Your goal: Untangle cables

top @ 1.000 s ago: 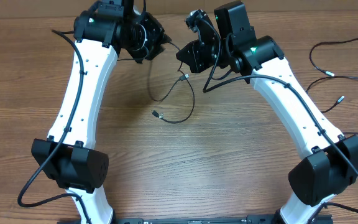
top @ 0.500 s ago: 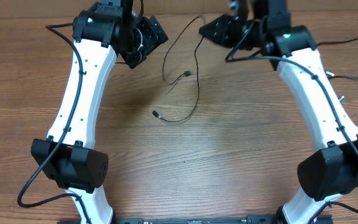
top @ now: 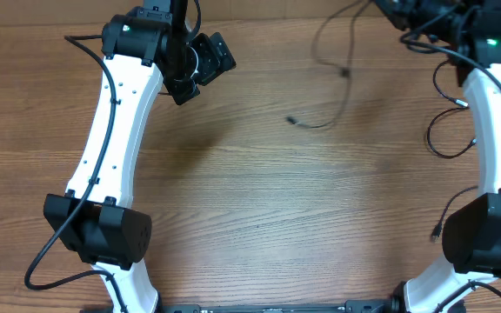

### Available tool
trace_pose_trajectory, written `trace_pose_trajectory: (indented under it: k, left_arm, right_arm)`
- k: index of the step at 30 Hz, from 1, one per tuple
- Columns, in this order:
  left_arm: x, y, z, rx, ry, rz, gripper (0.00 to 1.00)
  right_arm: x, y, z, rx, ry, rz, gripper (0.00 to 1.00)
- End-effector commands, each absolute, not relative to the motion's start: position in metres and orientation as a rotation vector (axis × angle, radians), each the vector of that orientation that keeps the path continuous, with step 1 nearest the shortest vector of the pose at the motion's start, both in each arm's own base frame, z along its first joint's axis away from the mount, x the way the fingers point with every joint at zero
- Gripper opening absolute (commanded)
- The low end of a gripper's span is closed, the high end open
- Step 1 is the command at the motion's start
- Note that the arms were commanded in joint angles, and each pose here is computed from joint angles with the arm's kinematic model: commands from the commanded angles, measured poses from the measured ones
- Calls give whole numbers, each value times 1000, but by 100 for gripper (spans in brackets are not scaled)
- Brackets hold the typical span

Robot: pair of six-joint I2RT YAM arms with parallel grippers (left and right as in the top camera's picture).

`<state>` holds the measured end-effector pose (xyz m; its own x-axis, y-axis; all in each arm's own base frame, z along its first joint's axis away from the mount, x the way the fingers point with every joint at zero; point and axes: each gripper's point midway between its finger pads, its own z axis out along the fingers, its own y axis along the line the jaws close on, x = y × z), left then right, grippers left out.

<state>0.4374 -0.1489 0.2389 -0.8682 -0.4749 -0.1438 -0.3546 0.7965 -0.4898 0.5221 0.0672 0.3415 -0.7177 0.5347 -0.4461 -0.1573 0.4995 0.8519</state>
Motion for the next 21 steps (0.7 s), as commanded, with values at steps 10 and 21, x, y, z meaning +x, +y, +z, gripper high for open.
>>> trace_pose_trajectory:
  k: [10, 21]
  left_arm:
    - [444, -107, 230, -711, 2697, -450, 83]
    - [422, -54, 216, -867, 2755, -217, 100]
  right_arm:
    - [489, 141, 358, 35, 2080, 1350, 4]
    - [493, 69, 283, 511, 2323, 954, 3]
